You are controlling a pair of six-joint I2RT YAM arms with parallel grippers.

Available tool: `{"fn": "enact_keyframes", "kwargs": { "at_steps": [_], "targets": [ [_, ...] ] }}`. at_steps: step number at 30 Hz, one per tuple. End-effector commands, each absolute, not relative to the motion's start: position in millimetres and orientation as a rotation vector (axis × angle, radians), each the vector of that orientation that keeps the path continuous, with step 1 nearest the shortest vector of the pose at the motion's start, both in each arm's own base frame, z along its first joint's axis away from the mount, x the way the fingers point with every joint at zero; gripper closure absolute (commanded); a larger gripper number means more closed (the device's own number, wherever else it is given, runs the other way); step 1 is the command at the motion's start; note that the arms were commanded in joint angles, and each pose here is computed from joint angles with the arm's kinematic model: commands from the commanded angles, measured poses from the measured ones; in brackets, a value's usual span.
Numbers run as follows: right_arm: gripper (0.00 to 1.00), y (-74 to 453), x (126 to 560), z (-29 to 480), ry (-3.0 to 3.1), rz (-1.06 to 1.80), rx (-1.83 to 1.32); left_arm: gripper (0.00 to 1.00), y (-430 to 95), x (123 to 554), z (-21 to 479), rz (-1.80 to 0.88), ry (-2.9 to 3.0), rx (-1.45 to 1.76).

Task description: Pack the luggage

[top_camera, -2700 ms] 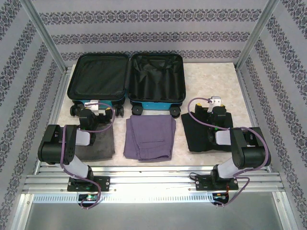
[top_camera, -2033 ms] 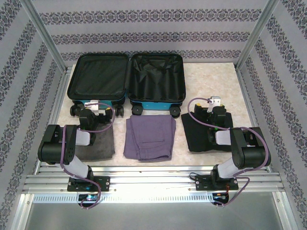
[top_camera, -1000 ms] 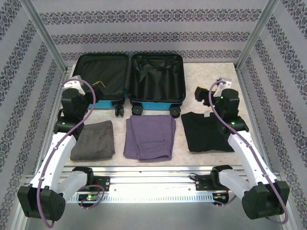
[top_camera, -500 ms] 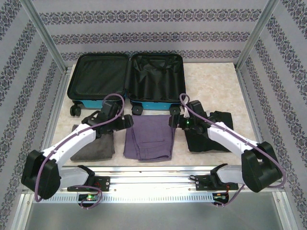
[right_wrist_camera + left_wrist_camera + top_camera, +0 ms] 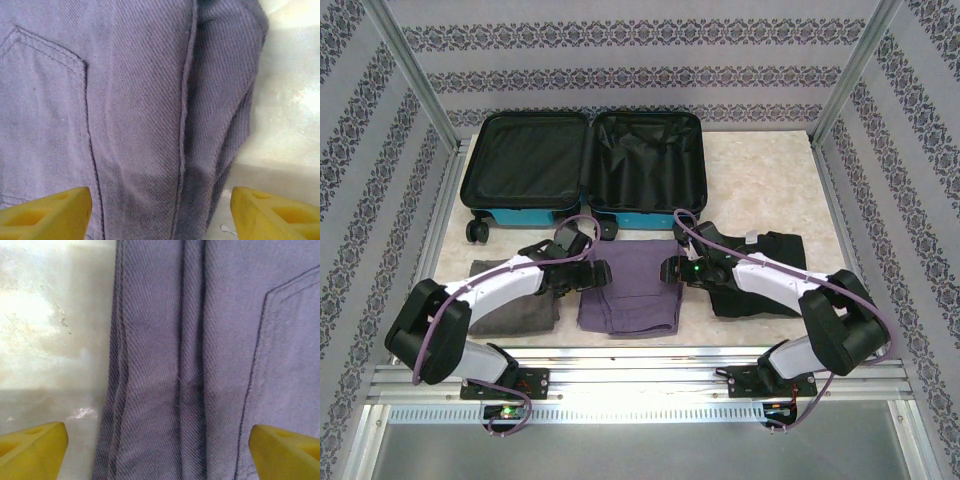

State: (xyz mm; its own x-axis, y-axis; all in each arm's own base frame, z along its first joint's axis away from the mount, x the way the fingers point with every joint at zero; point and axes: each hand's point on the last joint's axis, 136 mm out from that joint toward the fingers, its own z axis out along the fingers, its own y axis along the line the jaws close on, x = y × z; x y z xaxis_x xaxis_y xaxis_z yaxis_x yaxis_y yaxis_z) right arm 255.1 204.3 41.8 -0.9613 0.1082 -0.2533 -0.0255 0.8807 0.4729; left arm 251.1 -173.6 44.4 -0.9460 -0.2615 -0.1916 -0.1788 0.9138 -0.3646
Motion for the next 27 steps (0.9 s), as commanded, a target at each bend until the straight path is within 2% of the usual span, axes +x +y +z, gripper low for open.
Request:
{"fn": "enact_keyframes", "kwargs": {
  "at_steps": [1,11,18,21,27],
  "targets": [
    [0.26,204,248,32,2.812,0.688,0.077,0.07,-188,259,51,-0.557,2.815,-0.304],
    [0.28,212,248,23,2.840,0.716,0.065,0.10,-208,263,40,-0.625,2.836,-0.266],
    [0.47,229,245,21,2.850,0.780,0.002,0.23,-222,265,37,-0.655,2.852,-0.233],
    [0.55,237,244,24,2.845,0.813,-0.034,0.36,-223,265,38,-0.653,2.850,-0.221],
    [0.73,247,244,37,2.815,0.867,-0.084,0.77,-229,266,47,-0.683,2.822,-0.178]
  ]
}}
